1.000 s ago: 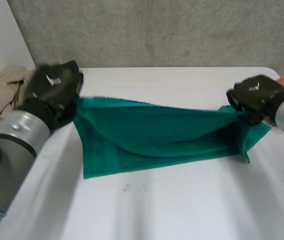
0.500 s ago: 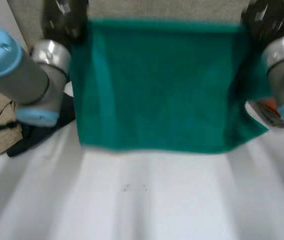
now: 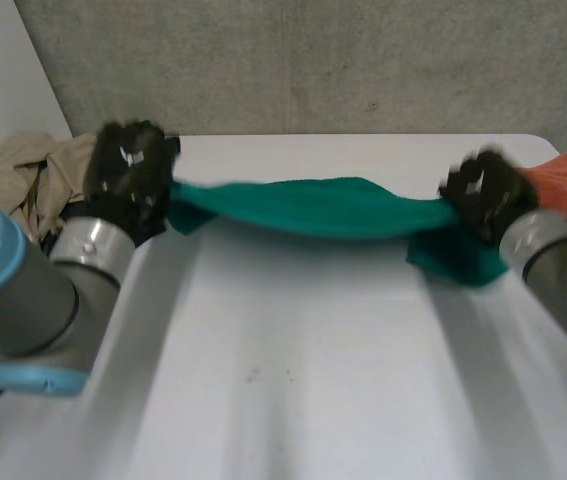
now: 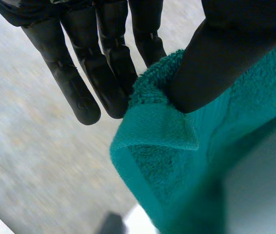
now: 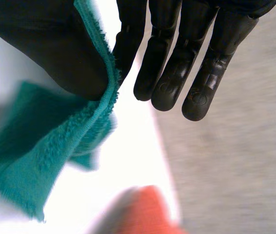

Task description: Fold the laundry.

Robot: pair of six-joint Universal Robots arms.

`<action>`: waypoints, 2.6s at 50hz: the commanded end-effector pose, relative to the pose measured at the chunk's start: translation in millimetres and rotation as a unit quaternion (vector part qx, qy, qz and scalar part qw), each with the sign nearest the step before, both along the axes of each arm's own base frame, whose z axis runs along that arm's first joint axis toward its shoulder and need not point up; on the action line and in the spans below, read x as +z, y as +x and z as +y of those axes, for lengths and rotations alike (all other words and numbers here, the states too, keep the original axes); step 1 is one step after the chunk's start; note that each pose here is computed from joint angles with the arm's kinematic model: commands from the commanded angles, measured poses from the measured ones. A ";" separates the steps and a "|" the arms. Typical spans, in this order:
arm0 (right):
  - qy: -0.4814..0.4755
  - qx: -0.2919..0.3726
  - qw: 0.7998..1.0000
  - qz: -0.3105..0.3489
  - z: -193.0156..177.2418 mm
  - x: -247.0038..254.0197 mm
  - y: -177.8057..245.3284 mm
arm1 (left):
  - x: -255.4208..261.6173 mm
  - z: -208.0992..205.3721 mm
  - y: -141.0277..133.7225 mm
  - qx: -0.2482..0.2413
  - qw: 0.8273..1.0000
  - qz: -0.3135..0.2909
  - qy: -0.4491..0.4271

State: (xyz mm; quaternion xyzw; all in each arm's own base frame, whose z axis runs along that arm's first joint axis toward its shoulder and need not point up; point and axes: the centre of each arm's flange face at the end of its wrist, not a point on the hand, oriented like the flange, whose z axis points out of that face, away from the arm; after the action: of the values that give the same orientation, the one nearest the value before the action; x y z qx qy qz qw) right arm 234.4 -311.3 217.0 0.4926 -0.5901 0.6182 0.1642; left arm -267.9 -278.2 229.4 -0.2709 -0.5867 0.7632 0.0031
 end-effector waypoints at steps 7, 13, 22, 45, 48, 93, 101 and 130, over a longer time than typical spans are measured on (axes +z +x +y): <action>0.160 -0.032 0.981 -0.104 10.3 -78.3 -4.9 | -23.9 17.7 3.9 -0.005 0.999 -0.021 0.049; 0.187 -0.084 0.942 -0.265 2.3 -49.7 -25.1 | -6.4 18.7 6.7 -0.002 1.000 -0.012 0.027; 0.197 -0.136 0.896 -0.375 -14.1 -21.5 -75.7 | -0.8 12.8 14.6 0.012 1.000 -0.007 0.021; 0.245 -0.045 0.956 -0.158 -20.8 -72.1 -98.3 | 18.8 6.4 16.2 0.018 1.000 0.007 -0.005; 0.240 -0.024 0.958 -0.156 -20.7 -72.0 -94.6 | 18.3 5.9 16.4 0.018 1.000 0.007 -0.005; 0.209 0.011 0.975 -0.080 -37.3 -104.0 -70.1 | 14.2 1.5 24.3 0.031 0.999 0.003 0.005; 0.162 -0.011 0.983 -0.081 -42.5 -68.7 -74.0 | 14.5 5.7 25.5 0.031 0.999 -0.002 0.016; 0.333 -0.062 0.940 0.034 46.7 -3.2 -108.3 | -38.6 92.8 66.6 0.022 0.931 -0.242 0.270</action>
State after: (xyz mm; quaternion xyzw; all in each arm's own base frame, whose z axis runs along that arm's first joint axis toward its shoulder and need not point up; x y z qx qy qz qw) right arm 121.2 -249.3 242.7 0.5037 -0.7787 0.3677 0.0688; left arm -194.1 -170.2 205.8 -0.4202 -0.7719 0.4704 -0.0792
